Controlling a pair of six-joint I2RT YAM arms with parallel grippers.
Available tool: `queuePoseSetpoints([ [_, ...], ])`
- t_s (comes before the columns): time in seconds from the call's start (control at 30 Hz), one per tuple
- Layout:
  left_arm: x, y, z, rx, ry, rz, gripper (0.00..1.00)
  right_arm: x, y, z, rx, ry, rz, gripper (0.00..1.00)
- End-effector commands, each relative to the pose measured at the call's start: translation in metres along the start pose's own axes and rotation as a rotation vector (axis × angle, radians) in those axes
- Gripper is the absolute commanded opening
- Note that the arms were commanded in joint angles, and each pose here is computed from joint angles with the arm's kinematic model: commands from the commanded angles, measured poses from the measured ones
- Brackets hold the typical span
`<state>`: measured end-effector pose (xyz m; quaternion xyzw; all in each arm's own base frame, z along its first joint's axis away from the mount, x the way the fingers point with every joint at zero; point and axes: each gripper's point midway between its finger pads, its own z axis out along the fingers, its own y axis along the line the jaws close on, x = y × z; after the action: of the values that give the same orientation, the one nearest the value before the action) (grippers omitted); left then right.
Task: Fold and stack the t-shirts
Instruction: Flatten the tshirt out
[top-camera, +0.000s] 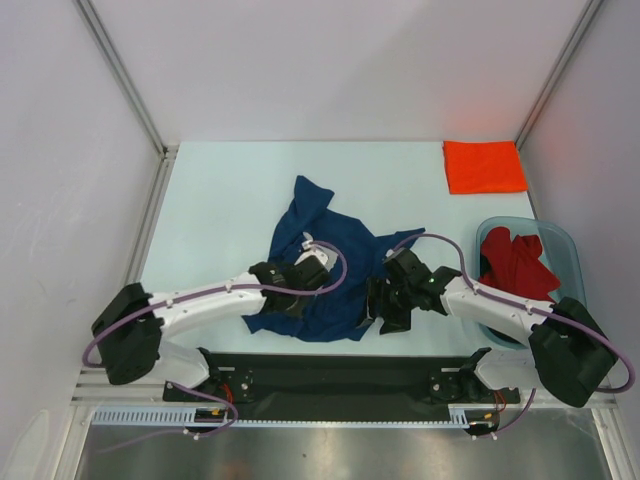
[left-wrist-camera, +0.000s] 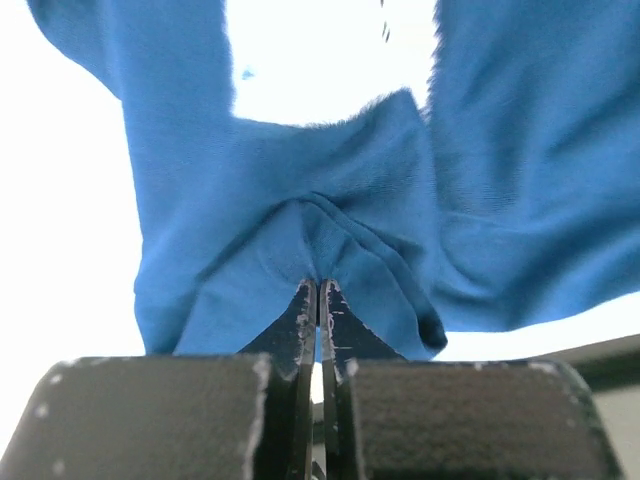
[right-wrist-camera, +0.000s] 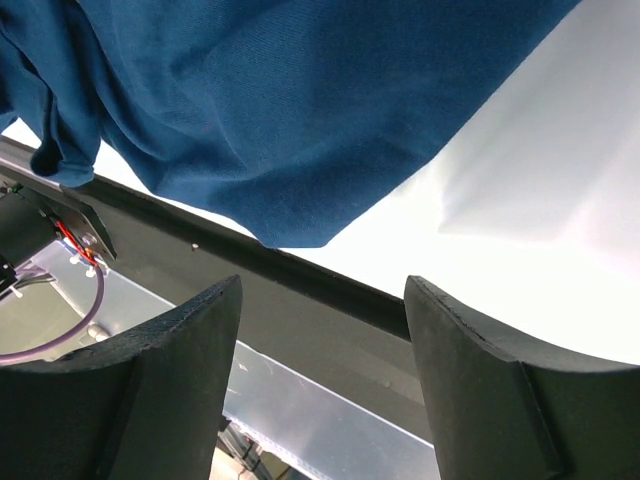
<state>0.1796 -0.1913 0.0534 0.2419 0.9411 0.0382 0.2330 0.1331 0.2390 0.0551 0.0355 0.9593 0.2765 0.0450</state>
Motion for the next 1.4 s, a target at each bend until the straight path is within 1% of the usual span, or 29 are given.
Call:
queuePoseSetpoints([
  [0.0, -0.031, 0.009, -0.043, 0.022, -0.122, -0.063, 0.00, -0.007, 0.014, -0.005, -0.026, -0.020, -0.010, 0.72],
  [0.07, -0.035, 0.016, -0.057, 0.023, -0.133, -0.096, 0.00, -0.008, 0.014, -0.003, -0.018, -0.017, -0.013, 0.73],
  [0.1, -0.042, 0.019, -0.070, 0.037, -0.172, -0.120, 0.00, -0.007, 0.012, -0.001, -0.011, -0.013, -0.012, 0.73],
  [0.13, -0.045, 0.025, -0.076, 0.029, -0.185, -0.149, 0.00, -0.007, 0.013, 0.000, -0.011, -0.010, -0.015, 0.72],
  [0.17, -0.043, 0.030, -0.082, 0.026, -0.182, -0.159, 0.00, -0.006, 0.011, 0.003, -0.004, -0.004, -0.017, 0.70],
  [0.23, -0.055, 0.040, -0.102, 0.034, -0.235, -0.213, 0.00, -0.003, 0.011, 0.009, 0.003, -0.004, -0.018, 0.68],
  [0.3, -0.054, 0.049, -0.115, 0.018, -0.242, -0.232, 0.01, 0.000, 0.007, 0.016, 0.016, 0.008, 0.006, 0.66],
  [0.33, -0.061, 0.057, -0.131, 0.016, -0.290, -0.282, 0.01, 0.000, 0.008, 0.019, 0.008, 0.009, 0.009, 0.65],
  [0.37, -0.057, 0.064, -0.139, -0.002, -0.286, -0.294, 0.00, 0.001, 0.008, 0.022, 0.012, 0.013, 0.013, 0.63],
  [0.43, -0.062, 0.075, -0.158, -0.005, -0.338, -0.360, 0.00, -0.004, 0.009, 0.027, 0.025, -0.001, 0.014, 0.62],
  [0.53, -0.069, 0.099, -0.192, -0.021, -0.459, -0.444, 0.00, -0.013, 0.005, 0.033, 0.060, -0.015, -0.012, 0.58],
  [0.57, -0.071, 0.112, -0.206, -0.039, -0.508, -0.474, 0.00, -0.018, 0.010, 0.032, 0.058, -0.017, -0.013, 0.48],
  [0.6, -0.082, 0.120, -0.230, -0.022, -0.572, -0.513, 0.00, -0.018, 0.009, 0.032, 0.067, -0.003, -0.012, 0.42],
  [0.63, -0.087, 0.126, -0.243, -0.018, -0.610, -0.524, 0.00, -0.018, 0.011, 0.033, 0.068, 0.003, -0.015, 0.32],
  [0.67, -0.097, 0.138, -0.268, -0.013, -0.689, -0.540, 0.00, -0.022, 0.015, 0.034, 0.055, -0.004, -0.033, 0.28],
  [0.7, -0.101, 0.140, -0.272, -0.013, -0.713, -0.557, 0.00, -0.023, 0.016, 0.034, 0.053, -0.006, -0.043, 0.23],
  [0.73, -0.108, 0.149, -0.291, -0.013, -0.777, -0.552, 0.00, -0.024, 0.012, 0.034, 0.075, 0.006, -0.041, 0.11],
  [0.8, -0.126, 0.165, -0.329, -0.007, -0.912, -0.579, 0.00, -0.029, 0.016, 0.029, 0.087, 0.010, -0.078, 0.00],
  [0.93, -0.151, 0.186, -0.390, 0.018, -1.114, -0.598, 0.00, -0.027, 0.016, 0.010, 0.115, 0.020, -0.105, 0.00],
  [1.0, -0.155, 0.194, -0.408, 0.004, -1.176, -0.577, 0.00, -0.024, 0.019, -0.010, 0.133, 0.028, -0.134, 0.00],
  [1.03, -0.158, 0.198, -0.420, 0.016, -1.221, -0.592, 0.00, -0.023, 0.019, -0.018, 0.147, 0.025, -0.140, 0.00],
  [1.1, -0.160, 0.203, -0.434, 0.007, -1.264, -0.565, 0.00, -0.021, 0.021, -0.040, 0.149, -0.004, -0.168, 0.00],
  [1.17, -0.165, 0.202, -0.446, 0.030, -1.305, -0.554, 0.00, -0.016, 0.017, -0.063, 0.176, -0.008, -0.173, 0.00],
  [1.2, -0.166, 0.204, -0.454, 0.044, -1.326, -0.552, 0.00, -0.016, 0.019, -0.078, 0.165, -0.041, -0.183, 0.00],
  [1.23, -0.167, 0.202, -0.459, 0.062, -1.338, -0.551, 0.00, -0.009, 0.013, -0.089, 0.193, -0.030, -0.174, 0.00],
  [1.3, -0.174, 0.194, -0.464, 0.112, -1.347, -0.533, 0.00, -0.010, 0.025, -0.115, 0.151, -0.088, -0.181, 0.00],
  [1.37, -0.179, 0.184, -0.458, 0.135, -1.326, -0.510, 0.00, -0.008, 0.033, -0.133, 0.131, -0.103, -0.176, 0.00],
])
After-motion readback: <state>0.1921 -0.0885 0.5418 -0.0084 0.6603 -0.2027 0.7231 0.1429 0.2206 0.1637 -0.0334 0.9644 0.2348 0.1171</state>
